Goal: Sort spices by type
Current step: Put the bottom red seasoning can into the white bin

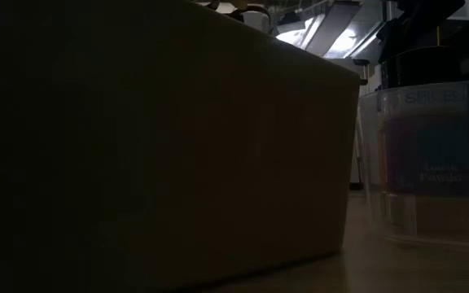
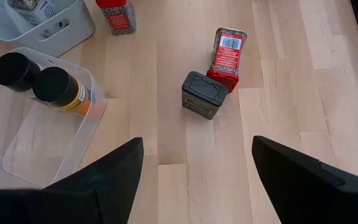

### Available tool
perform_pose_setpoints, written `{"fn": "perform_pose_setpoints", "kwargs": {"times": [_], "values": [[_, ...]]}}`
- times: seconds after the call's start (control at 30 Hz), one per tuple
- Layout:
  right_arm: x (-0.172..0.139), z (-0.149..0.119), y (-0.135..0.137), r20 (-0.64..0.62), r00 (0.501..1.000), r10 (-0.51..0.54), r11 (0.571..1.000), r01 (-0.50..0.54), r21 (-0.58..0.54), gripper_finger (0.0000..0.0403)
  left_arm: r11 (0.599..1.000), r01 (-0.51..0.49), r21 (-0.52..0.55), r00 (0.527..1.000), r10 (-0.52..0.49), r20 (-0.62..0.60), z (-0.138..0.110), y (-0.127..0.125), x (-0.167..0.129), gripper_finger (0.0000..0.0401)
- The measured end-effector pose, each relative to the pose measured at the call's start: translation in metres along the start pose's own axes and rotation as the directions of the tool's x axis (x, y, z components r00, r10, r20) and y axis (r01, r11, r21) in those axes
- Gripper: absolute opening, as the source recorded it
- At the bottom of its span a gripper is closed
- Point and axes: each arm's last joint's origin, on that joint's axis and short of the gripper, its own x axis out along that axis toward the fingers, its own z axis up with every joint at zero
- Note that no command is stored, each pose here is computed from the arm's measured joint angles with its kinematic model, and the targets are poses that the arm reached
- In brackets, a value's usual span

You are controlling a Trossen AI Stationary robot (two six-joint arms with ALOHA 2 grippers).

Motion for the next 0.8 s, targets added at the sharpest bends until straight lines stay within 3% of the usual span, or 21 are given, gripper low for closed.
{"fn": "perform_pose_setpoints", "kwargs": {"times": [0.27, 0.43, 0.6, 0.8], "values": [[0.0, 0.0, 0.0, 0.001, 1.0, 0.0, 1.0, 0.0, 0.0, 0.0301, 1.0, -0.006, -0.002, 1.0, 0.006, -0.007, 0.014, 0.005, -0.023, 0.0205], [0.0, 0.0, 0.0, 0.003, 1.0, 0.0, 1.0, 0.001, 0.0, 0.0301, 0.999, -0.038, -0.016, 0.998, 0.038, -0.041, 0.022, 0.015, -0.056, 0.0205], [0.0, 0.0, 0.0, 0.003, 1.0, -0.001, 1.0, 0.001, -0.001, 0.0301, 0.997, -0.068, -0.042, 0.998, 0.068, 0.008, 0.021, 0.023, -0.095, 0.0205], [0.0, 0.0, 0.0, 0.004, 1.0, -0.001, 1.0, 0.001, -0.001, 0.0301, 0.974, -0.152, -0.166, 0.988, 0.157, 0.017, 0.006, 0.037, -0.141, 0.0205]]}}
